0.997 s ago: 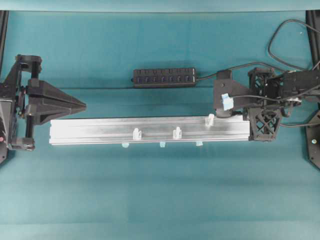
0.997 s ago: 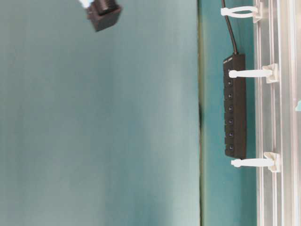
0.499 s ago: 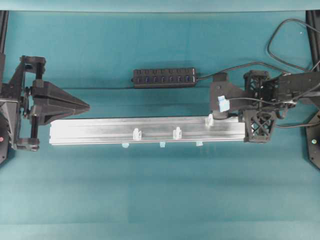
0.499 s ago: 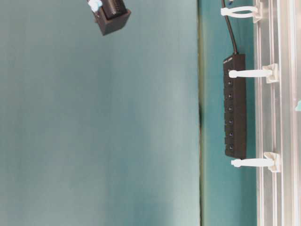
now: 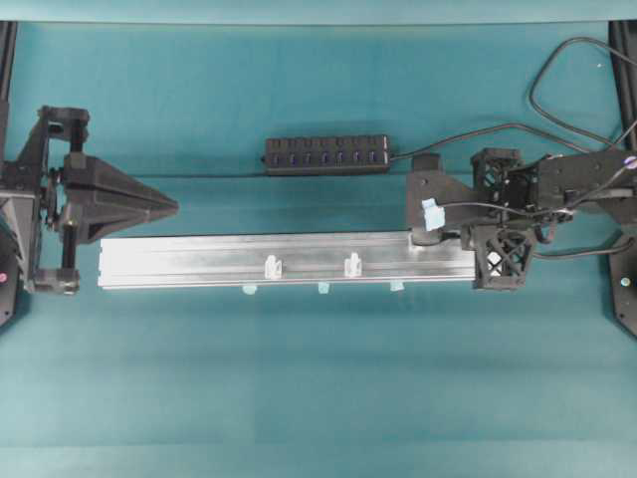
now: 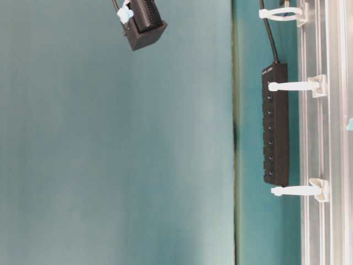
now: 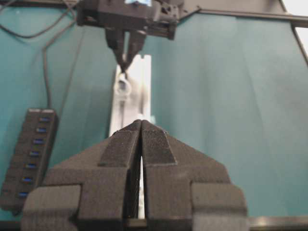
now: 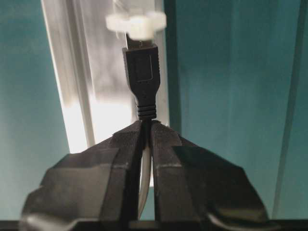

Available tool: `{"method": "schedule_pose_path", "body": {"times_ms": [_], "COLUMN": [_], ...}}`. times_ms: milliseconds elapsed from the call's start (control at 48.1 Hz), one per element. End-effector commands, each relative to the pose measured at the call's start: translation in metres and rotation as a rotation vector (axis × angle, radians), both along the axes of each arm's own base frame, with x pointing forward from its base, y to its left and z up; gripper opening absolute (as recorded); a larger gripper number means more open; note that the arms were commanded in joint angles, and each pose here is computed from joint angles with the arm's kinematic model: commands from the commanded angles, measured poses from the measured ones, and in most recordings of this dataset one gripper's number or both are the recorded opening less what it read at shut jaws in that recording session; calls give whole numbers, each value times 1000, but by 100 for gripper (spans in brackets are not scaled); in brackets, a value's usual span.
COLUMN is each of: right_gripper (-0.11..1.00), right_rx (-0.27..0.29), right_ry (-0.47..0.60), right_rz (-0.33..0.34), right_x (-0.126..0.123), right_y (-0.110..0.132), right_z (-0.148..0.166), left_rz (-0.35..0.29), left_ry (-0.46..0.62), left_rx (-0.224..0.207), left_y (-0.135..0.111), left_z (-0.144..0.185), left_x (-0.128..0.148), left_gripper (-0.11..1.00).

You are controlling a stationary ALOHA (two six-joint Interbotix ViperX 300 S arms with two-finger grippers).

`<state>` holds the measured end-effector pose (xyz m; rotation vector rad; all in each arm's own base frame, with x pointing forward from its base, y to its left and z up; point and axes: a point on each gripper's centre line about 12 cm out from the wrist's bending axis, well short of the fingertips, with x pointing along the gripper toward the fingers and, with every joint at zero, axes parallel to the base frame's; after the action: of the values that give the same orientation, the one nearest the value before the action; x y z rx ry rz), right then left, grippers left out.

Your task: Pass the USB cable through three rings with both arms.

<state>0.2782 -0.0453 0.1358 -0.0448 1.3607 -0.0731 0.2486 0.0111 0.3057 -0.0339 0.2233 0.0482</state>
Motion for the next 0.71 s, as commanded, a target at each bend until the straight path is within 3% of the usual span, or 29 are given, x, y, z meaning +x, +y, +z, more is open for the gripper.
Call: {"method": "schedule_pose_path", "body": {"times_ms": [0, 686], "right_gripper": [-8, -8], "right_rx": [-2, 3], "right_ry": [-49, -166], "right_rz": [4, 3], "right_x": [9, 26], "right_y": [1, 3], "right_z": [7, 7], "left_rz": [3, 16], "left_ry": [-35, 17], "left_rx": [3, -5], "left_y": [1, 5], "left_z": [13, 1], "left_x": [2, 18], "left_gripper": [2, 2]}}
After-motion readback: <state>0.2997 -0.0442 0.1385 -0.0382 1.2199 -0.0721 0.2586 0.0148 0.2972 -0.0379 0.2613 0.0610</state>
